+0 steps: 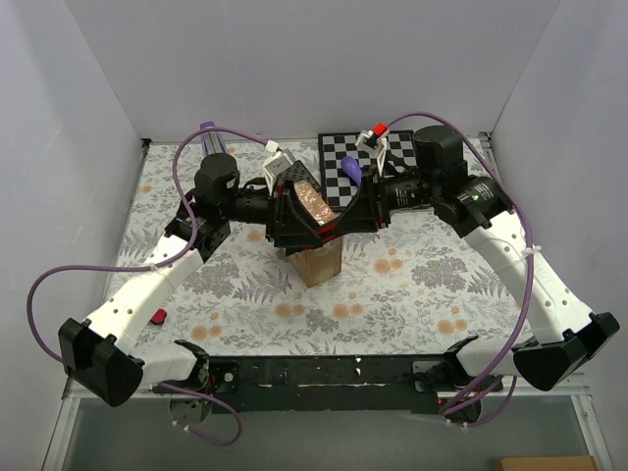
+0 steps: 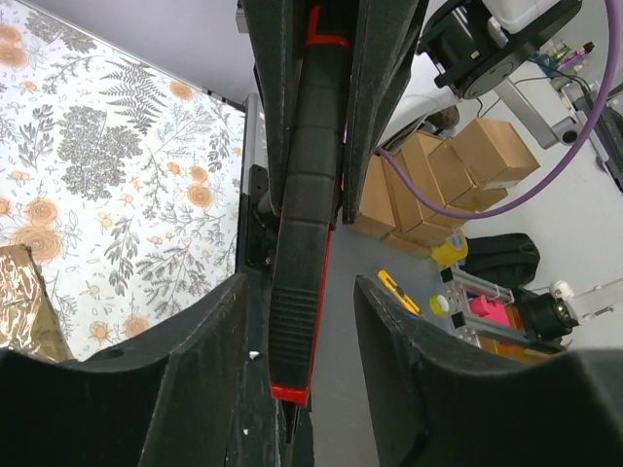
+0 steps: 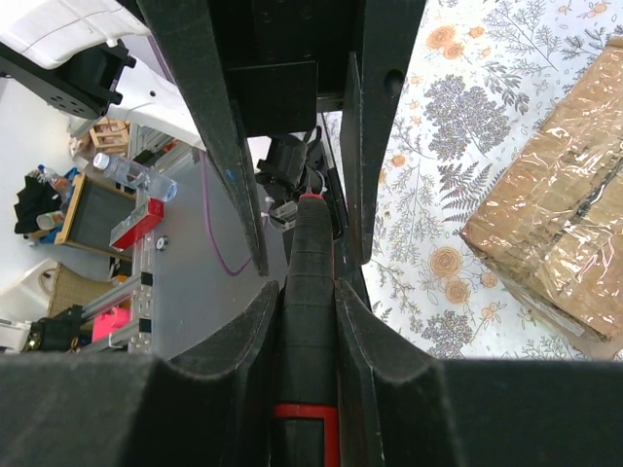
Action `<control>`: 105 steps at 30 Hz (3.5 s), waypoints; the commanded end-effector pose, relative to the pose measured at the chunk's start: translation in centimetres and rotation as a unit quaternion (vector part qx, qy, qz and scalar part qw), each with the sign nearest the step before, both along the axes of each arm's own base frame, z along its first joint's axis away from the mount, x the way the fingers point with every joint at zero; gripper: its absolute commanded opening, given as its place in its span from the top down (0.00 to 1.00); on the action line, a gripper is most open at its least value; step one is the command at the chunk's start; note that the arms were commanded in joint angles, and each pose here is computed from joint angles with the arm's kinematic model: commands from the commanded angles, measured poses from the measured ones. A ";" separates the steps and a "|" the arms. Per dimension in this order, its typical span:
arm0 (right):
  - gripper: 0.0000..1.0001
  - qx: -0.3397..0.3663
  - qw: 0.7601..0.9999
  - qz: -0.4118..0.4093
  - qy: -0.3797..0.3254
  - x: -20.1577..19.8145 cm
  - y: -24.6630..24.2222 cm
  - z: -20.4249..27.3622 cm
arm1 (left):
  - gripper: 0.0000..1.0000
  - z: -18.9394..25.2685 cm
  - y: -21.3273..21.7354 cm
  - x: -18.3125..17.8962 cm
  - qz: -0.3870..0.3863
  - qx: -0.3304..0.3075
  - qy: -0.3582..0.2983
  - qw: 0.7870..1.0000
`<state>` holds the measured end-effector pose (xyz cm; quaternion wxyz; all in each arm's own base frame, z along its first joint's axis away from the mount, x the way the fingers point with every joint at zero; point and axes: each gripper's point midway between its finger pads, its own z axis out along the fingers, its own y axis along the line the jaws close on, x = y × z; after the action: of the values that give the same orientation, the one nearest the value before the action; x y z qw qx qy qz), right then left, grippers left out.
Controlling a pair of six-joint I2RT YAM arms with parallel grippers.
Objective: Unpack the express box
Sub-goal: Cut the express box at the center of the board.
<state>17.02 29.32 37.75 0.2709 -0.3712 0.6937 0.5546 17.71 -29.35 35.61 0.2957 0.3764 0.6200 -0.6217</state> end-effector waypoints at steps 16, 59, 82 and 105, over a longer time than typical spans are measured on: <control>0.14 0.070 0.996 -0.024 -0.039 0.1 0.3 3.2 | 1.00 1.0 -0.7 -0.1 0.026 -0.032 -0.017 0.999; 0.76 0.136 0.990 -0.020 -0.010 -0.2 1.0 2.6 | 1.00 2.4 -0.4 -1.6 0.001 -0.067 -0.023 0.998; 0.99 0.035 0.960 -0.254 -0.109 5.0 -3.9 1.7 | 0.02 4.3 4.0 10.0 0.394 -0.055 -0.045 0.916; 0.99 0.046 0.852 -0.436 -0.287 9.1 0.3 5.5 | 0.04 -7.9 13.9 19.8 0.677 0.090 0.068 0.727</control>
<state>23.41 31.26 37.78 0.6027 -0.2388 0.6854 0.3315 37.46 -16.30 26.48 0.5407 -0.1496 0.7986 -0.2177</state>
